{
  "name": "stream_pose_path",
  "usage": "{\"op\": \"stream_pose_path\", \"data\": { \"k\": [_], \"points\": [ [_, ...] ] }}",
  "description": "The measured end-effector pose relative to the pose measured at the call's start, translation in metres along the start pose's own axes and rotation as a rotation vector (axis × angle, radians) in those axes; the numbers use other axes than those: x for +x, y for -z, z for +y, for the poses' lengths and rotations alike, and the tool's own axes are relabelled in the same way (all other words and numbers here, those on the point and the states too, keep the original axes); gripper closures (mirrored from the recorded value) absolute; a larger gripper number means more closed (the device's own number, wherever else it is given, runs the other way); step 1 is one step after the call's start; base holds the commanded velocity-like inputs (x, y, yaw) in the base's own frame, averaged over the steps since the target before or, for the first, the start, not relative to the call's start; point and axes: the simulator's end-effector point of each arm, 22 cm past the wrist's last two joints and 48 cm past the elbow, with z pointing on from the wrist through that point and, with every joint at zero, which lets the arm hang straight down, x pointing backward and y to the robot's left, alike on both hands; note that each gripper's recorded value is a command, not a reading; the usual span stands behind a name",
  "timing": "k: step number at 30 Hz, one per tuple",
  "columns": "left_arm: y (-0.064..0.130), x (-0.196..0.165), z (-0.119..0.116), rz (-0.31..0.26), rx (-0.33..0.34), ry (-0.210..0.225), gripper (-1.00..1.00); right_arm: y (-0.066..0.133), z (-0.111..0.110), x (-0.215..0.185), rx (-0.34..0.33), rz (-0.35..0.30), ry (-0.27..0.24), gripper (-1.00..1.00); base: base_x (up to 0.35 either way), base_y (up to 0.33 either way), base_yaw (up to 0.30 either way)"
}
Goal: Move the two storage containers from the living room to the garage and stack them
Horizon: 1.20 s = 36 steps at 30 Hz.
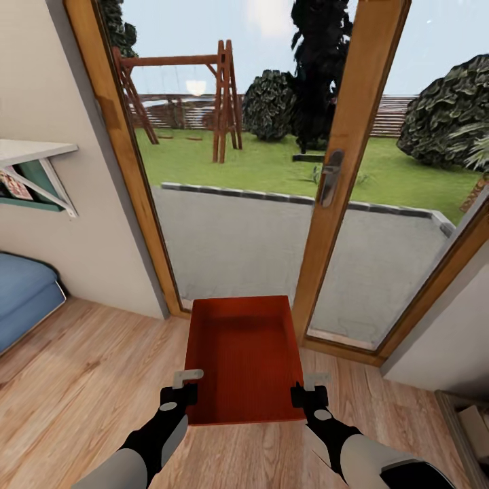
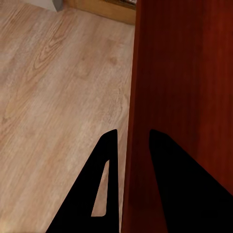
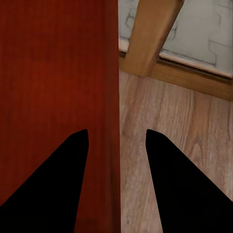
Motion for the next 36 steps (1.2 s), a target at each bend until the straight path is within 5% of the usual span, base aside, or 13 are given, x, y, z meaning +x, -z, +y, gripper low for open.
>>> {"op": "stream_pose_path", "data": {
  "k": [36],
  "points": [
    [0.014, -0.031, 0.0, -0.058, 0.003, 0.008, 1.0, 0.011, -0.003, -0.032, 0.004, -0.058, -0.003, 1.0, 0.0, 0.0, 0.0]
  ]
}}
